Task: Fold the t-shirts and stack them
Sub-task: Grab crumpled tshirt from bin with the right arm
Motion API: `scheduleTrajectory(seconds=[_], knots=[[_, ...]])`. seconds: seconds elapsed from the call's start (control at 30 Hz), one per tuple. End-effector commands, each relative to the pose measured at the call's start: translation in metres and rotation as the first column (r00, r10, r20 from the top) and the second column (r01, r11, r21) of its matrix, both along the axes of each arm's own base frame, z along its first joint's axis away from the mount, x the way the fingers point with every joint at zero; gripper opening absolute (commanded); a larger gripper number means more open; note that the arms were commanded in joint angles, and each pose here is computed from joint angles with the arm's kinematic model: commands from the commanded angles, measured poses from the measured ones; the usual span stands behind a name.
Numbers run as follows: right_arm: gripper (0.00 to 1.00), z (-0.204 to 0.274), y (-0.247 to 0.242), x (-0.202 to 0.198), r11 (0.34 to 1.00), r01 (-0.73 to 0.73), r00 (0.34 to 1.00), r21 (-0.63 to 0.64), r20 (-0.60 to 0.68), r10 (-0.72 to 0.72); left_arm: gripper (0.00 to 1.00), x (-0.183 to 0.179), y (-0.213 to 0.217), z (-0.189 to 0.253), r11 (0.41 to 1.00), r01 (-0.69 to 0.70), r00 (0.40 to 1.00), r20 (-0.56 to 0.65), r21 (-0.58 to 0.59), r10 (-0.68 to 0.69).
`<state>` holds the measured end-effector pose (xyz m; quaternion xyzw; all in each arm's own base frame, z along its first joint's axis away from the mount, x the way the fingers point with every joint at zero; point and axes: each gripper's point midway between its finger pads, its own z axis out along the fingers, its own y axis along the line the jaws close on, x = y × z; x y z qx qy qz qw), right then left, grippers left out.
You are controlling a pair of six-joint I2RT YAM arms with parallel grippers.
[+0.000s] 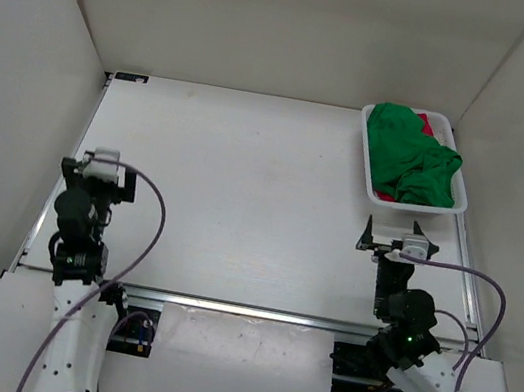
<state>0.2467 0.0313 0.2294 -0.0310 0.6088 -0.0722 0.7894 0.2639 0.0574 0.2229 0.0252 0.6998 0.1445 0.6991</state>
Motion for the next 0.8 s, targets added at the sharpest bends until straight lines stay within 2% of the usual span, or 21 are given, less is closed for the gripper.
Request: scheduleTrajectory(seconds=[0.0, 0.03, 0.1, 0.13, 0.17, 0.2, 0.23, 0.27, 0.3, 0.33, 0.37, 0.4, 0.43, 0.5, 0.53, 0.6, 0.67, 0.7, 0.73, 0.77], knots=[[0.99, 0.061, 0.01, -0.013, 0.998, 0.022, 0.995, 0.062, 0.099, -0.028, 0.98, 0.012, -0.031, -0.001, 0.983, 0.161, 0.963, -0.206, -0.083, -0.175], [0.99, 0.056, 0.021, -0.013, 0.999, -0.008, 0.997, 0.047, 0.075, 0.004, 0.99, 0.017, -0.042, 0.021, 0.975, 0.203, 0.957, -0.195, -0.088, -0.217], [0.99, 0.048, 0.028, -0.004, 1.0, -0.007, 1.0, -0.01, 0.014, 0.007, 0.99, 0.033, -0.063, 0.021, 0.958, 0.249, 0.903, -0.322, -0.146, -0.284], [0.99, 0.052, 0.033, -0.001, 0.999, -0.029, 1.0, 0.018, 0.006, 0.029, 0.99, 0.038, -0.069, -0.003, 0.953, 0.245, 0.849, -0.434, -0.179, -0.3], [0.99, 0.051, 0.041, 0.003, 0.996, -0.084, 0.996, -0.016, -0.008, 0.084, 0.98, 0.046, -0.068, 0.017, 0.958, 0.234, 0.859, -0.426, -0.166, -0.284], [0.99, 0.056, 0.042, 0.011, 0.993, -0.112, 0.994, -0.036, -0.011, 0.111, 0.99, 0.048, -0.088, -0.001, 0.944, 0.274, 0.793, -0.512, -0.185, -0.331], [0.99, 0.064, 0.038, 0.02, 0.992, -0.125, 0.992, -0.022, -0.024, 0.125, 0.99, 0.054, -0.097, -0.002, 0.939, 0.293, 0.758, -0.555, -0.178, -0.342], [0.99, 0.069, 0.019, 0.029, 0.998, -0.063, 0.998, -0.009, -0.032, 0.062, 0.99, 0.059, -0.104, 0.008, 0.933, 0.31, 0.752, -0.554, -0.183, -0.358], [0.99, 0.077, 0.022, 0.037, 0.995, -0.095, 0.994, -0.008, -0.061, 0.094, 0.99, 0.061, -0.108, 0.001, 0.927, 0.314, 0.724, -0.581, -0.204, -0.372], [0.99, 0.093, 0.007, 0.051, 0.998, -0.054, 0.996, 0.012, -0.072, 0.055, 0.98, 0.066, -0.113, 0.003, 0.922, 0.32, 0.714, -0.584, -0.22, -0.387], [0.99, 0.09, 0.009, 0.059, 0.996, -0.086, 0.989, 0.002, -0.118, 0.086, 0.99, 0.07, -0.114, 0.011, 0.922, 0.316, 0.723, -0.572, -0.225, -0.387], [0.99, 0.098, 0.005, 0.072, 0.994, -0.113, 0.982, 0.006, -0.151, 0.112, 0.99, 0.073, -0.117, 0.005, 0.92, 0.317, 0.705, -0.591, -0.231, -0.392], [0.99, 0.11, -0.005, 0.087, 0.996, -0.093, 0.981, 0.013, -0.17, 0.094, 0.99, 0.077, -0.122, 0.011, 0.917, 0.327, 0.7, -0.594, -0.228, -0.397], [0.99, 0.091, -0.002, 0.108, 0.993, -0.116, 0.943, -0.006, -0.316, 0.108, 0.99, 0.083, -0.13, 0.012, 0.912, 0.337, 0.693, -0.595, -0.231, -0.407], [0.99, 0.108, 0.004, 0.115, 0.991, -0.129, 0.945, -0.022, -0.306, 0.116, 0.99, 0.086, -0.131, 0.013, 0.916, 0.335, 0.696, -0.598, -0.22, -0.398], [0.99, 0.075, 0.016, 0.135, 0.987, -0.159, 0.888, -0.034, -0.442, 0.128, 0.99, 0.092, -0.132, 0.014, 0.922, 0.336, 0.698, -0.607, -0.191, -0.38], [0.99, 0.054, 0.029, 0.145, 0.979, -0.191, 0.835, 0.07, -0.512, 0.2, 0.99, 0.094, -0.134, 0.001, 0.921, 0.33, 0.656, -0.652, -0.206, -0.381], [1.0, 0.043, 0.028, 0.146, 0.976, -0.195, 0.805, 0.101, -0.551, 0.218, 0.98, 0.099, -0.134, 0.005, 0.917, 0.327, 0.654, -0.645, -0.229, -0.394], [0.99, 0.025, 0.038, 0.152, 0.965, -0.219, 0.749, 0.146, -0.609, 0.262, 0.99, 0.1, -0.133, -0.009, 0.914, 0.302, 0.603, -0.688, -0.272, -0.404], [0.99, 0.02, 0.041, 0.148, 0.963, -0.225, 0.729, 0.15, -0.629, 0.269, 0.98, 0.101, -0.135, -0.004, 0.905, 0.309, 0.605, -0.674, -0.292, -0.424]])
